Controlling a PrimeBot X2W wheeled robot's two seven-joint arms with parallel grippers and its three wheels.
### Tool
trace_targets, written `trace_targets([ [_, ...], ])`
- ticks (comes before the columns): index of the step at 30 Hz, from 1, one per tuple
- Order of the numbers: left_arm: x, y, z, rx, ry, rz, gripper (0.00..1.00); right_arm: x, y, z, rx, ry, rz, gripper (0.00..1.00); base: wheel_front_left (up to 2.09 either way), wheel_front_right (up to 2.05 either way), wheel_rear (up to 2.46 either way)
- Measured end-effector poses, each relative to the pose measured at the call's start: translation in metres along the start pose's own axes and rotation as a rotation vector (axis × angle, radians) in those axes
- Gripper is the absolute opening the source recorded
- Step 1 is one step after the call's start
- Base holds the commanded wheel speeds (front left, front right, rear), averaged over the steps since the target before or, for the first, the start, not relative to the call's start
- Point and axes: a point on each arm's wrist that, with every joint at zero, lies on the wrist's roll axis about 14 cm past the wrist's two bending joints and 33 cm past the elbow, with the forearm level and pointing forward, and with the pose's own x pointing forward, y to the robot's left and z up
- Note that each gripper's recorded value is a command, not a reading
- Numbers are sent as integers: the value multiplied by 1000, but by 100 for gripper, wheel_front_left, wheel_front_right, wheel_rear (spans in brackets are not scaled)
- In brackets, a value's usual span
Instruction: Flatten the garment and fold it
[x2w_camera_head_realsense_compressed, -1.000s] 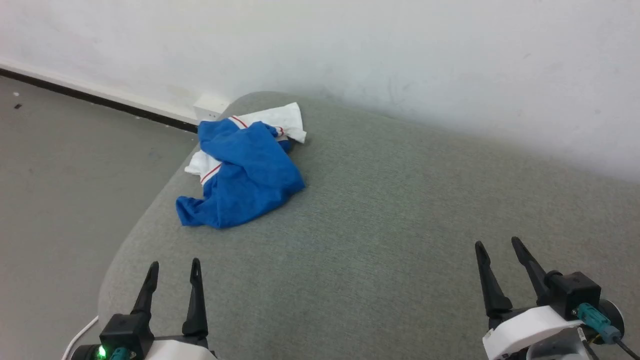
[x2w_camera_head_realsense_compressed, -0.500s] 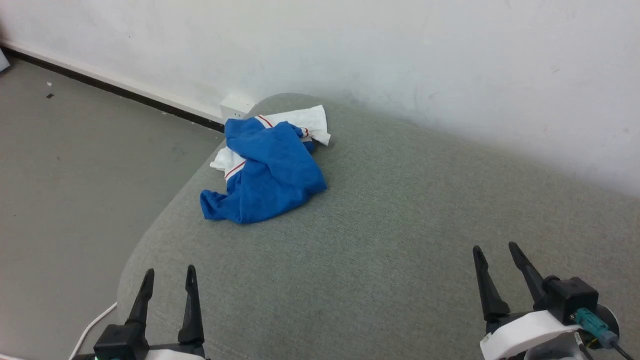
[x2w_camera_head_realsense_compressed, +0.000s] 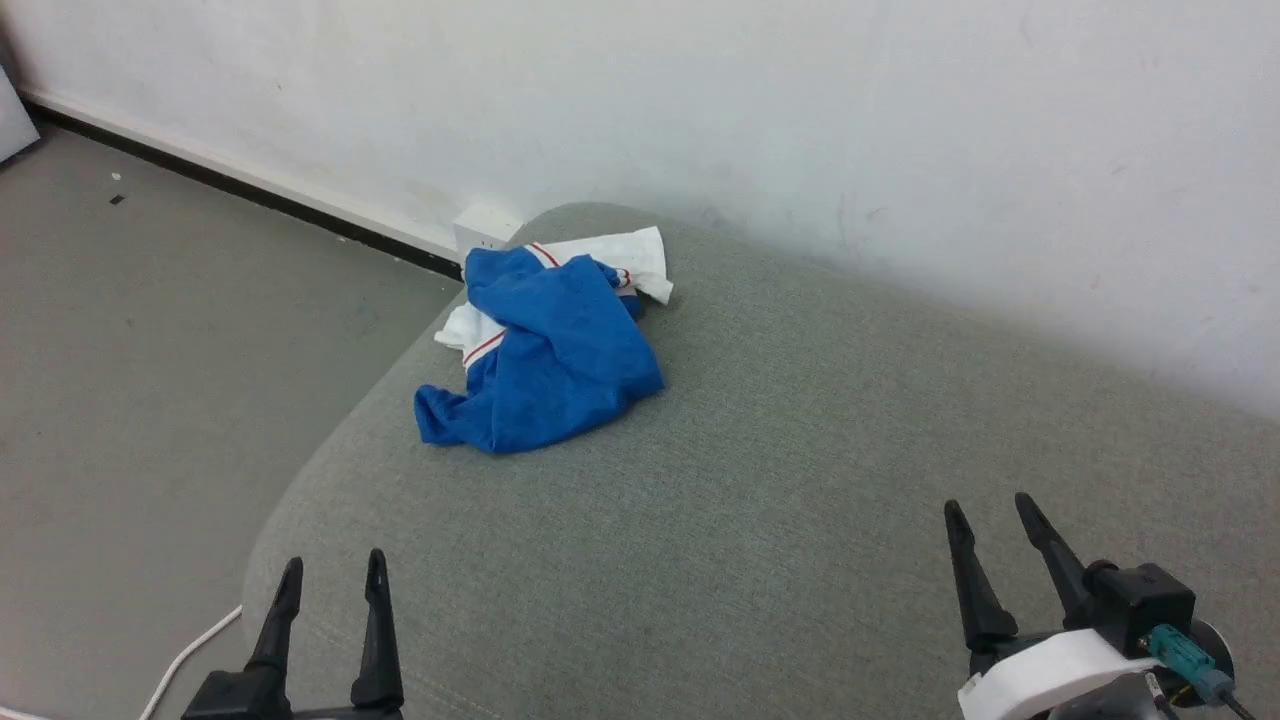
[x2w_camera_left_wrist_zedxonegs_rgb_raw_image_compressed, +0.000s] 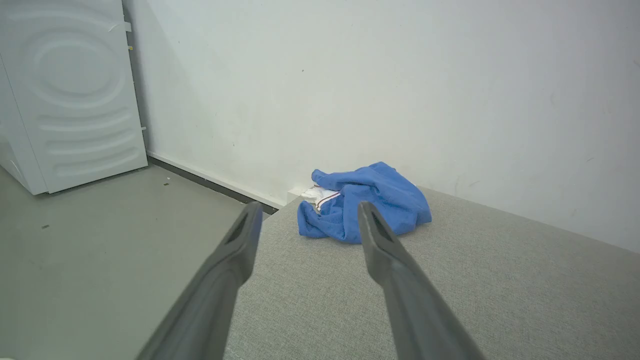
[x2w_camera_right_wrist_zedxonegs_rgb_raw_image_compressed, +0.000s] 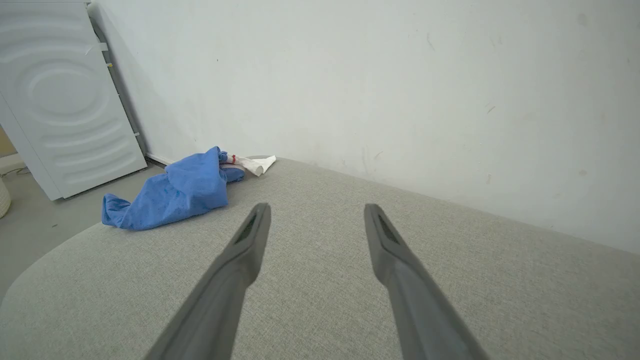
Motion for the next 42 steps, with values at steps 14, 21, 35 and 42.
trace_targets([
  [14,20,-13,32,-83,-75,-75,100,-1,-1,-3,11,8,-4,100,0,0,0],
  [21,83,-36,131,4,-227,-223,100,2,-9,-10,5,20,-16,100,0,0,0],
  [35,209,-85,136,146,26,-364,100,32,-31,-5,-42,-39,-36,100,0,0,0],
  [42,242,-95,65,257,263,-399,100,43,-50,-5,-68,-42,-69,100,0,0,0],
])
